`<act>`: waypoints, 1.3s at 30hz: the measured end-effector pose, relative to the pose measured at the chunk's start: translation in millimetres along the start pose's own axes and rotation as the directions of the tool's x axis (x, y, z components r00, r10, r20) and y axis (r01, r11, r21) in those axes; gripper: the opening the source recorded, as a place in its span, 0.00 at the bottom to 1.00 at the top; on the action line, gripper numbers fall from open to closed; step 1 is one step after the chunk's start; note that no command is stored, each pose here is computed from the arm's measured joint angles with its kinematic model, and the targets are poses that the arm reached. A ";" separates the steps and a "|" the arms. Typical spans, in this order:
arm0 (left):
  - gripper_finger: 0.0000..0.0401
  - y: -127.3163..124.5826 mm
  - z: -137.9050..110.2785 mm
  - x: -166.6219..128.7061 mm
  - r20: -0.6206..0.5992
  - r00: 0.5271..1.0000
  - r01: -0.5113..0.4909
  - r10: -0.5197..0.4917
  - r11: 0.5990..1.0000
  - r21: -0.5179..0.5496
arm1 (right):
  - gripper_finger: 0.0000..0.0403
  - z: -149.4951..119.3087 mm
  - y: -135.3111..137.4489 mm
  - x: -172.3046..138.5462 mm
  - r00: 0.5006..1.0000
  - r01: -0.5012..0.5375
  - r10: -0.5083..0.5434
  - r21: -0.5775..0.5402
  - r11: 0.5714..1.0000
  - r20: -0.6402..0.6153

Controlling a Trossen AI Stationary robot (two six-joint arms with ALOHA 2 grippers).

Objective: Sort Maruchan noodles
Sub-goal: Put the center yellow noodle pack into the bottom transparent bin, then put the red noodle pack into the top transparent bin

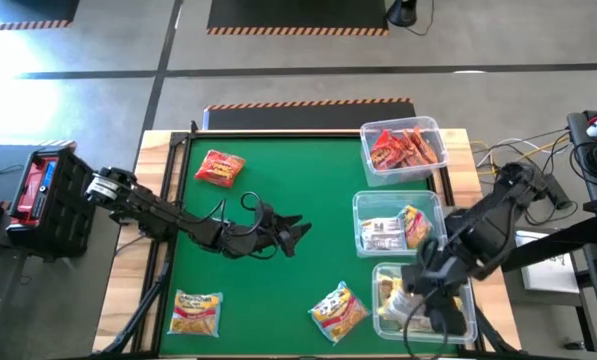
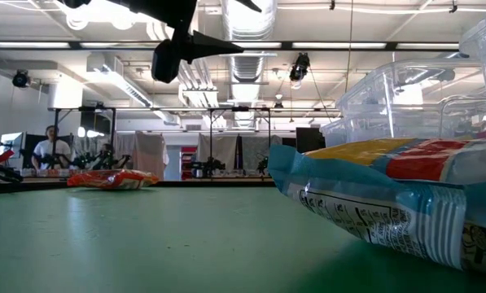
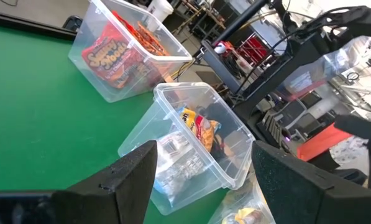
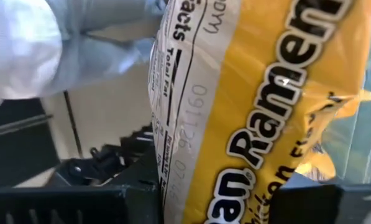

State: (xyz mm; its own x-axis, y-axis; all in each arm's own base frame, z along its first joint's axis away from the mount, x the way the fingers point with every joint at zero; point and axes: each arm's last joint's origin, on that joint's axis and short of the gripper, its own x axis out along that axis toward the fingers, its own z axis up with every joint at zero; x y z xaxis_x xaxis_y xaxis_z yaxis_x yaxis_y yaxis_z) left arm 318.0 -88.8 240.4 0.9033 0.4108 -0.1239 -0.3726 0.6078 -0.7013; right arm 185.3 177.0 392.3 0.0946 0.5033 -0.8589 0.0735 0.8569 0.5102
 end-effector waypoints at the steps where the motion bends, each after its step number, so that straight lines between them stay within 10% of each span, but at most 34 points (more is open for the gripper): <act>1: 0.61 0.1 0.3 0.2 0.001 1.000 0.000 0.000 1.000 -0.005 | 0.29 -0.2 0.4 3.6 1.000 0.019 -0.019 0.004 1.000 -0.016; 24: 0.61 0.5 1.1 1.2 -0.008 1.000 0.007 -0.007 0.998 -0.063 | 0.45 -5.8 -8.4 -7.7 0.999 0.040 -0.041 -0.067 0.997 -0.017; 39: 0.61 19.4 32.2 10.6 -0.083 0.995 -0.061 0.059 0.998 -0.015 | 0.42 55.5 -62.0 -38.2 0.885 0.369 -0.286 -0.180 0.912 0.366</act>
State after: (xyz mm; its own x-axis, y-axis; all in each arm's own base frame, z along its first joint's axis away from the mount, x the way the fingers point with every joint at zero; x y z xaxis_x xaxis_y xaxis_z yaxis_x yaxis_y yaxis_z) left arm 313.5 -50.7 248.0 0.8942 0.3882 -0.2228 -0.4233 0.5712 -0.7032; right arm 232.2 98.5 395.9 0.4263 0.1595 -0.8904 -0.0766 0.9872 0.1401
